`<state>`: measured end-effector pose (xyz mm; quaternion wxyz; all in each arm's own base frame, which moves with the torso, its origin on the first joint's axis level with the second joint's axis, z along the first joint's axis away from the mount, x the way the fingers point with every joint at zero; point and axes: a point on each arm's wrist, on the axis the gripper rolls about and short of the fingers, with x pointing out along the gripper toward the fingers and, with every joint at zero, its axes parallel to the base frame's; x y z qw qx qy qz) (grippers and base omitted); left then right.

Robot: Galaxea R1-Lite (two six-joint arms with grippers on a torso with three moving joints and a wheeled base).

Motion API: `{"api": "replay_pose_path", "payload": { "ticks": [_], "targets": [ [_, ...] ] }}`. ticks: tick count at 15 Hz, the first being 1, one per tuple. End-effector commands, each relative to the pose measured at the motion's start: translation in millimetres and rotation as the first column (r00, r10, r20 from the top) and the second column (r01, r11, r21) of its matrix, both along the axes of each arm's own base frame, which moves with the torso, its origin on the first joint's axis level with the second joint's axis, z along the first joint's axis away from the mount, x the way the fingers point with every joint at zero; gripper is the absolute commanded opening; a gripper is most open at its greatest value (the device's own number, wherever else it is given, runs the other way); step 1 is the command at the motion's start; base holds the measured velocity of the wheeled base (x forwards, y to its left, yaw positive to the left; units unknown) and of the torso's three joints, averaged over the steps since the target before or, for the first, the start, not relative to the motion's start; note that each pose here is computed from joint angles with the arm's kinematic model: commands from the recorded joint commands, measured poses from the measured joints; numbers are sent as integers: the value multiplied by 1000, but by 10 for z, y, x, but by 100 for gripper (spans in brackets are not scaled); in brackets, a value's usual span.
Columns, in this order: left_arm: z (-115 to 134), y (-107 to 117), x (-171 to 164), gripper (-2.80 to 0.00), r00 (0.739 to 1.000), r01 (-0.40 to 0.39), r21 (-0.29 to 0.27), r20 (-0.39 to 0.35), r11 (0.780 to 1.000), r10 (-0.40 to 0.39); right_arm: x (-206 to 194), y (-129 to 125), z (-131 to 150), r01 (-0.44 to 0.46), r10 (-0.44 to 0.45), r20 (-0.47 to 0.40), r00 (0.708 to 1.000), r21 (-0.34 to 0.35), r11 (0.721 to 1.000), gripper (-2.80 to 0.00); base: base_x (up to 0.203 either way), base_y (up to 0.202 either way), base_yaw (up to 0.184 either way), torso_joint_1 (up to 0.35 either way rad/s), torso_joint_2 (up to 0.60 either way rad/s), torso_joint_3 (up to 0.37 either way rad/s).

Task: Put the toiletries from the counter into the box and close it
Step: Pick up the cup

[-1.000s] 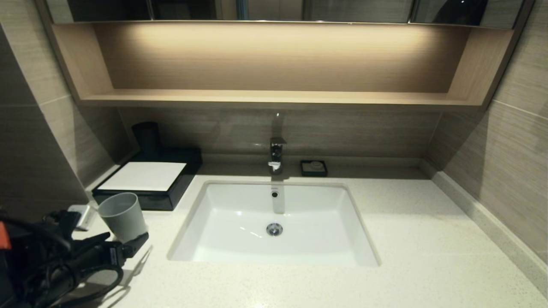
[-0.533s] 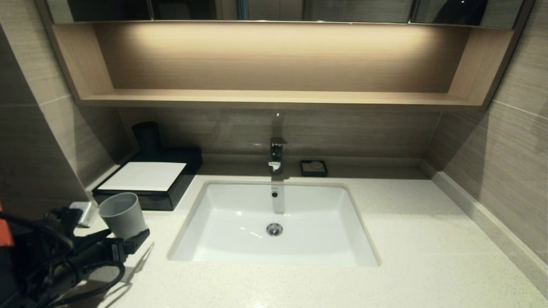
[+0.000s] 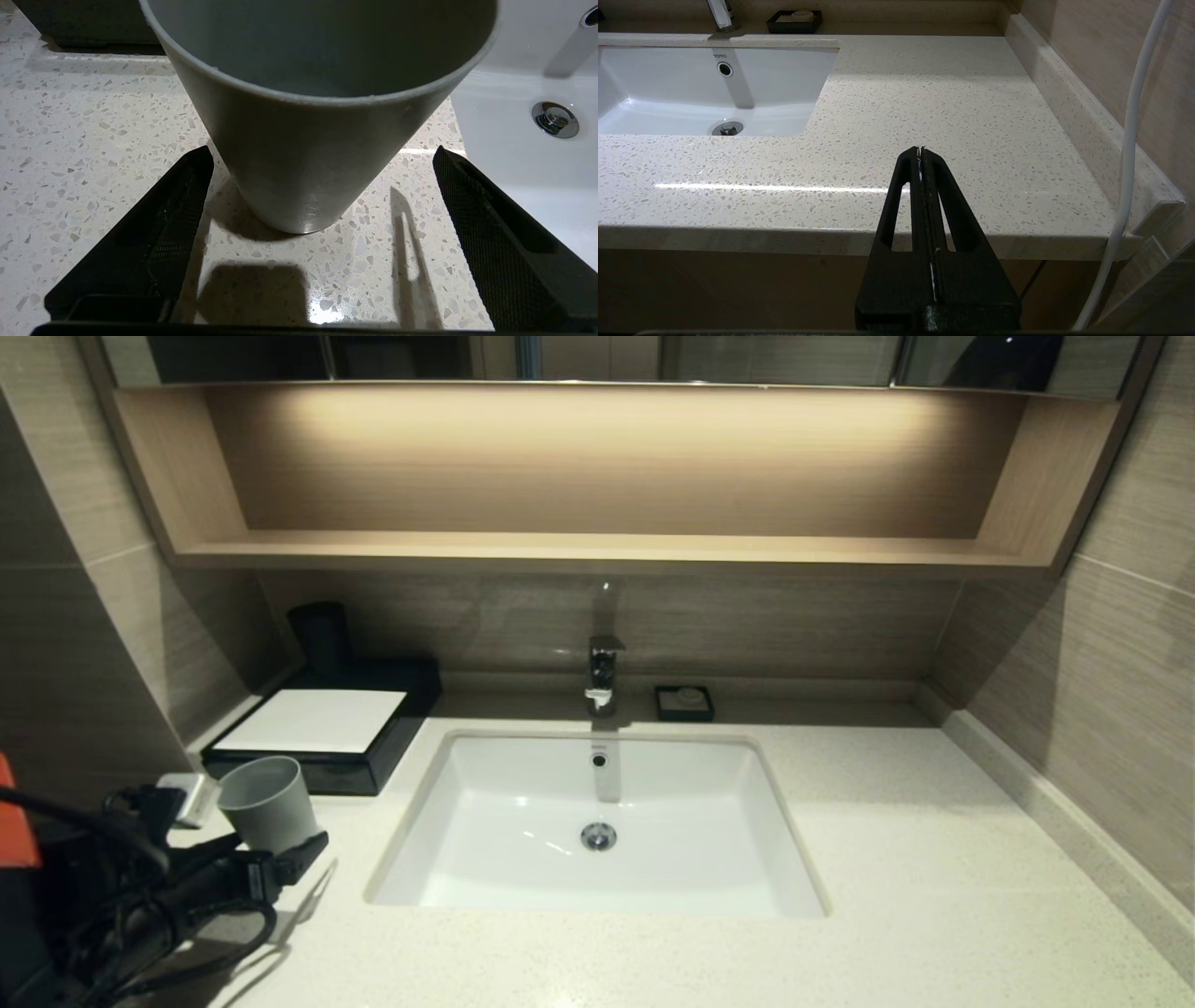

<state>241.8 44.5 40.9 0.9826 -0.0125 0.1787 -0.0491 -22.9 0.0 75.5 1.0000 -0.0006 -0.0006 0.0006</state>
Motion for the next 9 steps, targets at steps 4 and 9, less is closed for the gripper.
{"api": "replay_pose_path", "payload": {
  "ticks": [4, 9],
  "targets": [
    [3, 6, 30, 0, 1000, -3, -9, 12, 1000, 3, 1, 0, -3, 0, 0, 0, 1000, 0, 1000, -280, 0, 0, 0, 0, 0, 0],
    [-25, 19, 90, 0, 1000, -5, -10, 13, 1000, 5, 1, 0, -4, 0, 0, 0, 1000, -1, 1000, -280, 0, 0, 0, 0, 0, 0]
  ]
}}
